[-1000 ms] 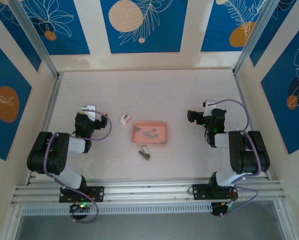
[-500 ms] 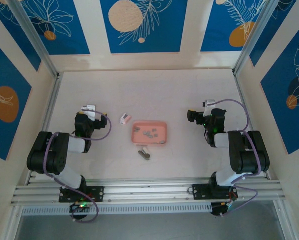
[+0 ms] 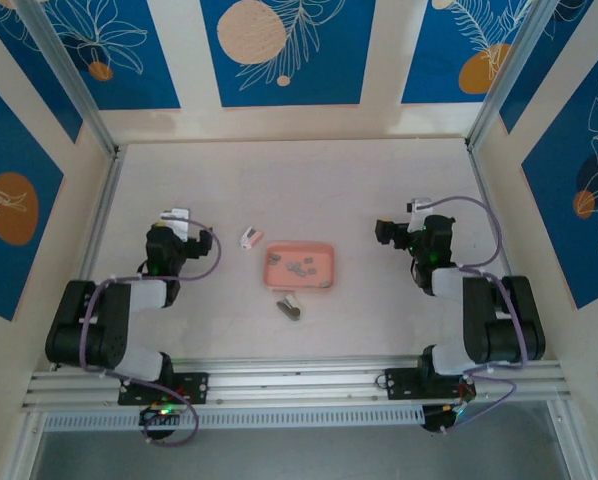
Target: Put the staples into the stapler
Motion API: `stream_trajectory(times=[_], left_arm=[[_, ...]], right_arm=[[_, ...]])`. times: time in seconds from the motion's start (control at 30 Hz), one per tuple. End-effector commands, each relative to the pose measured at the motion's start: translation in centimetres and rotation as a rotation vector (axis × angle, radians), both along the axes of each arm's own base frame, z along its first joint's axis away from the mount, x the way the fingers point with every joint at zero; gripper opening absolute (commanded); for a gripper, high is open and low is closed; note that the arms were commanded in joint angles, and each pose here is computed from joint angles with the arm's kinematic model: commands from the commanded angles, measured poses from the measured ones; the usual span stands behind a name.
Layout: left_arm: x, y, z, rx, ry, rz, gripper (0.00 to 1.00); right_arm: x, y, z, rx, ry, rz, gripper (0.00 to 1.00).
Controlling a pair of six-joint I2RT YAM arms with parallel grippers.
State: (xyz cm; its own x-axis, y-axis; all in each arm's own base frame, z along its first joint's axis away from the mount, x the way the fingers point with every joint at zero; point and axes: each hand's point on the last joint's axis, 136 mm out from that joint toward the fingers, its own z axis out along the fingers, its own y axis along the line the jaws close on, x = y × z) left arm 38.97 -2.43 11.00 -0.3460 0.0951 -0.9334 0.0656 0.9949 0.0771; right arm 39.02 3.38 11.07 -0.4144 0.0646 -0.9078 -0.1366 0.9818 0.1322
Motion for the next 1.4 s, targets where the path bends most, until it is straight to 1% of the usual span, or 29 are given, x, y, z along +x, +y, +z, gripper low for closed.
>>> stream_trajectory(times=[0.0,0.07,0.13,0.23,0.3,0.47,0.53,0.6,0.8,0.9,0.93,1.0,1.07,1.2,1.27,1.37], left_arm=[[-0.1,-0.3,3.2,0.007,-0.016,0.002,0.95],[-0.4,-0.7,5.0,-0.049,-0.028,0.0,0.93],[-0.7,-2.0,6.5,-0.081,-0.021,-0.046,0.91],[-1.4,-3.5,8.1,-0.103,0.043,-0.07,0.9],[-2.3,-5.0,8.5,-0.126,0.109,-0.101,0.88],[-4.9,-7.8,8.9,-0.159,0.25,-0.183,0.85],[-6.0,-8.4,8.6,-0.185,0.31,-0.192,0.84],[-7.4,-9.6,8.1,-0.229,0.377,-0.227,0.81],[-11.0,-12.0,5.5,-0.336,0.544,-0.295,0.76],[-12.1,-12.7,4.5,-0.373,0.602,-0.321,0.74],[-12.4,-12.8,4.2,-0.378,0.614,-0.323,0.74],[-12.8,-12.7,3.7,-0.38,0.631,-0.322,0.74],[-13.1,-12.7,3.5,-0.377,0.638,-0.326,0.74],[-13.3,-12.6,3.1,-0.369,0.64,-0.33,0.75],[-13.3,-12.7,2.9,-0.367,0.647,-0.334,0.75],[-13.4,-12.8,2.6,-0.369,0.658,-0.338,0.75]], right_arm=[[-0.4,0.9,3.2,-0.004,0.016,0.021,0.99],[-0.9,1.6,4.9,0.005,0.036,0.039,0.99],[-1.7,2.7,6.3,-0.003,0.053,0.062,0.99],[-3.4,5.4,8.3,-0.036,0.066,0.152,0.99],[-4.9,8.1,9.3,-0.07,0.081,0.234,0.99],[-9.3,14.0,9.8,-0.145,0.167,0.393,0.99],[-11.3,16.1,9.4,-0.173,0.218,0.443,0.99],[-13.2,17.6,8.8,-0.196,0.276,0.458,0.99],[-18.7,20.9,6.6,-0.182,0.483,0.458,1.0],[-21.4,22.6,5.3,-0.148,0.604,0.464,0.99],[-22.1,23.0,4.9,-0.142,0.637,0.462,1.0],[-23.9,24.2,4.1,-0.138,0.687,0.473,0.97],[-25.5,25.0,3.1,-0.166,0.725,0.491,0.91],[-27.9,26.0,1.1,-0.198,0.812,0.493,0.83],[-28.4,26.3,0.2,-0.201,0.855,0.493,0.79],[-27.6,26.5,-0.6,-0.207,0.856,0.466,0.78]])
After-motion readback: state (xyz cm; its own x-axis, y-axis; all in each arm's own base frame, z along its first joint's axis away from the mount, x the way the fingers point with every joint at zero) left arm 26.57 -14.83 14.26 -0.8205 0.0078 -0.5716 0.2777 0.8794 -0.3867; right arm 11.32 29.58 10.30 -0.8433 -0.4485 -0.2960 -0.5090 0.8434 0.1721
